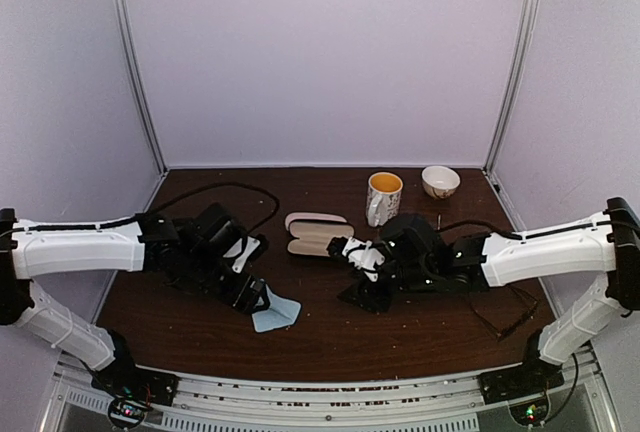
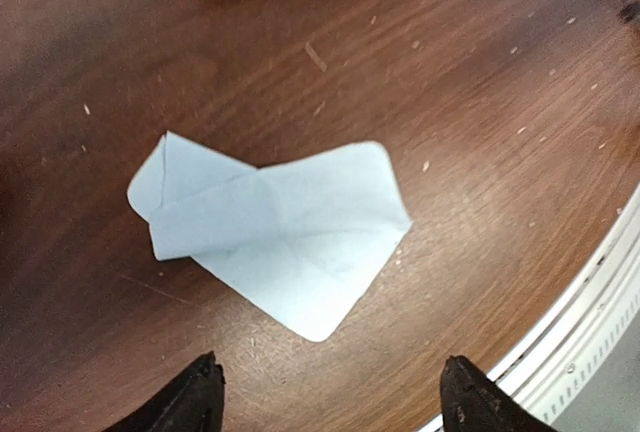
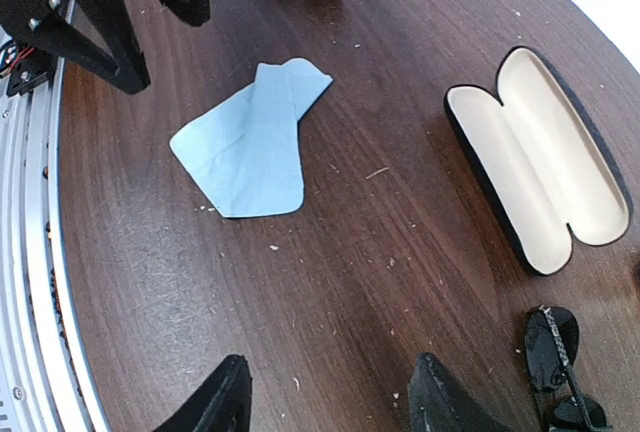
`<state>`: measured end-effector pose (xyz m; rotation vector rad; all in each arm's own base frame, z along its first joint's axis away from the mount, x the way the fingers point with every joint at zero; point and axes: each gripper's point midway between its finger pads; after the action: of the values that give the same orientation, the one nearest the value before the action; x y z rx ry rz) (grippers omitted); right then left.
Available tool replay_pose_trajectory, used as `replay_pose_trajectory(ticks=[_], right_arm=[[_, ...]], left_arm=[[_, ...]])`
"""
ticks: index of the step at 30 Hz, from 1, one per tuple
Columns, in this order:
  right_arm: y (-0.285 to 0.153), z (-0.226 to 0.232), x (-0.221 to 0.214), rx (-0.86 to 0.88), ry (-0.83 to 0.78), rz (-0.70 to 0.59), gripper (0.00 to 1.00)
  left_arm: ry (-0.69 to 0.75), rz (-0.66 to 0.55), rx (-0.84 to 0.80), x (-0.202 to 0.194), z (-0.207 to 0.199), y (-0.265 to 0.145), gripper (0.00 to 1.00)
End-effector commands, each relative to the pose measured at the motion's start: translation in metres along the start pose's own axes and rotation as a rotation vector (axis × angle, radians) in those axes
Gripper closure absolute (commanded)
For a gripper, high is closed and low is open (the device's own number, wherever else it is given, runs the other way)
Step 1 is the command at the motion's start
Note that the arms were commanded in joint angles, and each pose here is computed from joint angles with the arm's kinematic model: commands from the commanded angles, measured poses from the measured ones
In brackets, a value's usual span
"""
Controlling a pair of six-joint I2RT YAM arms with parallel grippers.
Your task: Organize the sunglasses
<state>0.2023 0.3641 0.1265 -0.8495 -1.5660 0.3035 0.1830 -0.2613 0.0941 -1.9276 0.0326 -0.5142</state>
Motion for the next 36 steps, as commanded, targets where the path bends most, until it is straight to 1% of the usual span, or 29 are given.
replay_pose_trajectory(ticks=[1,3,5,8,10,11,14,20,28,32,36], right_arm=[[0.01,0.013,0.011,0.063,-0.048,0.007,0.46],[0.018,0.015,0.014,0.079,-0.051,0.012,0.49],[0.029,0.014,0.018,0.08,-0.037,0.019,0.52],[0.049,0.011,0.023,0.077,0.022,0.046,0.57],[0.064,0.008,0.03,0.071,0.071,0.068,0.62],[0.073,0.01,0.026,0.075,0.09,0.096,0.63],[0.09,0.016,0.03,0.082,0.111,0.118,0.65],[0.115,0.016,0.019,0.043,0.124,0.214,0.69],[0.136,0.013,0.002,0.004,0.12,0.334,0.68],[0.139,0.015,-0.007,-0.012,0.104,0.377,0.7],[0.147,0.02,-0.012,-0.006,0.094,0.406,0.7]], left_arm=[[0.002,-0.093,-0.014,0.02,-0.007,-0.022,0.25],[-0.006,-0.063,0.003,0.011,-0.001,-0.018,0.31],[-0.02,-0.024,0.021,-0.004,0.009,-0.008,0.38],[-0.038,0.011,0.034,-0.016,0.016,0.003,0.46],[-0.053,0.026,0.037,-0.021,0.018,0.008,0.49],[-0.06,0.032,0.039,-0.023,0.02,0.01,0.5],[-0.074,0.052,0.041,-0.028,0.022,0.018,0.53],[-0.085,0.067,0.053,-0.032,0.025,0.023,0.55],[-0.104,0.058,0.041,-0.034,0.026,0.023,0.56],[-0.121,0.053,0.035,-0.037,0.027,0.024,0.56],[-0.13,0.044,0.029,-0.038,0.027,0.022,0.56]])
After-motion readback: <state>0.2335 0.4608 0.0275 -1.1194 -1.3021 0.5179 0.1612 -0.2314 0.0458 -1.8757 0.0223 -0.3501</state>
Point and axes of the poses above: each gripper's point midway between its finger pads, its own y axis out along the fingers, its own z axis along the line the jaws close on, x = y × z, and after that the axes turned 12 degrees about -y, right-handed
